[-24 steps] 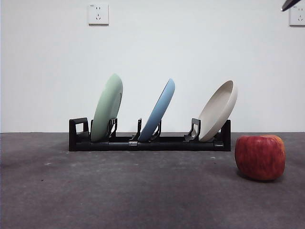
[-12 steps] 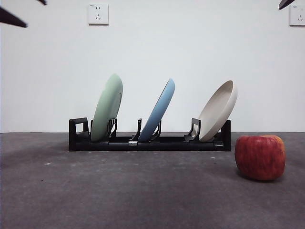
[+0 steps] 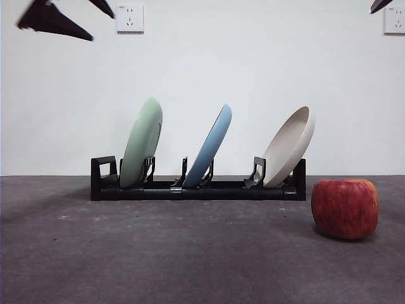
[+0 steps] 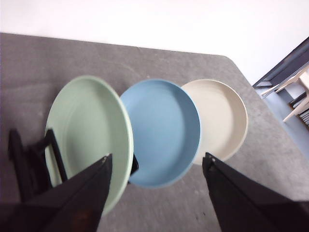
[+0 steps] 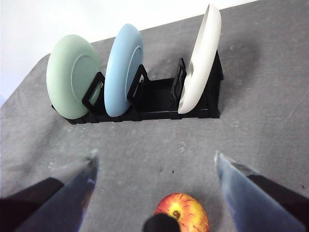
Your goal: Take the green plate from the plate rack,put the plate on the table,take the apple from the table,put the apple in the plate
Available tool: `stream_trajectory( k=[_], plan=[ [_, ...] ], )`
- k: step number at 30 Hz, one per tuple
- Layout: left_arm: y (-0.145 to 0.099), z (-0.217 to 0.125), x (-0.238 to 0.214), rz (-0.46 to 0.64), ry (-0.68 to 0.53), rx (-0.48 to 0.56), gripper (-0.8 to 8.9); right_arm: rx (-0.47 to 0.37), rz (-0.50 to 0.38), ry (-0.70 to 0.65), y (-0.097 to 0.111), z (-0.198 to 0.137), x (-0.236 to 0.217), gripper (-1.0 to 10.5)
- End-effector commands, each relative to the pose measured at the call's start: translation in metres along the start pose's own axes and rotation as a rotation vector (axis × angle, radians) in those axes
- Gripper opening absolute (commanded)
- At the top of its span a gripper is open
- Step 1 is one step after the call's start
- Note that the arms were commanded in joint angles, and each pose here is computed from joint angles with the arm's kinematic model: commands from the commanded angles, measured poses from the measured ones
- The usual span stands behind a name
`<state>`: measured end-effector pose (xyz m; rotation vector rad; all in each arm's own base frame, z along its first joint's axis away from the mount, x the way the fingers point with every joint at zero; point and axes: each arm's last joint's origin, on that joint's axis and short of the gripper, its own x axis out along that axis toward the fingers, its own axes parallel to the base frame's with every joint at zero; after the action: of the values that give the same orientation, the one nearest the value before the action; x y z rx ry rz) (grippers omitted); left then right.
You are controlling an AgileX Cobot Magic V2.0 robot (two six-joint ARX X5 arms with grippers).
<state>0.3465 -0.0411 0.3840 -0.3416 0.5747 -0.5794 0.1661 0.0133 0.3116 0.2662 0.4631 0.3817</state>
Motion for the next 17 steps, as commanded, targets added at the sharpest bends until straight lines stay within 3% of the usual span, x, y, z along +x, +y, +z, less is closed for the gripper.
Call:
stream_trajectory(
  k=[1,6,17],
  plan=[
    [0.0,0.01,0.024,0.008,0.024,0.042,3.15,-0.013,0.002,-0.007,0.001,0.001,0.0,4.1],
    [0.001,0.015,0.062,0.036,0.045,0.062,3.14,-0.013,0.002,-0.007,0.001,0.001,0.0,4.1],
    [0.013,-0.012,0.123,0.088,0.146,0.049,3.14,-0.012,0.0,-0.007,0.001,0.001,0.0,4.1]
  ],
)
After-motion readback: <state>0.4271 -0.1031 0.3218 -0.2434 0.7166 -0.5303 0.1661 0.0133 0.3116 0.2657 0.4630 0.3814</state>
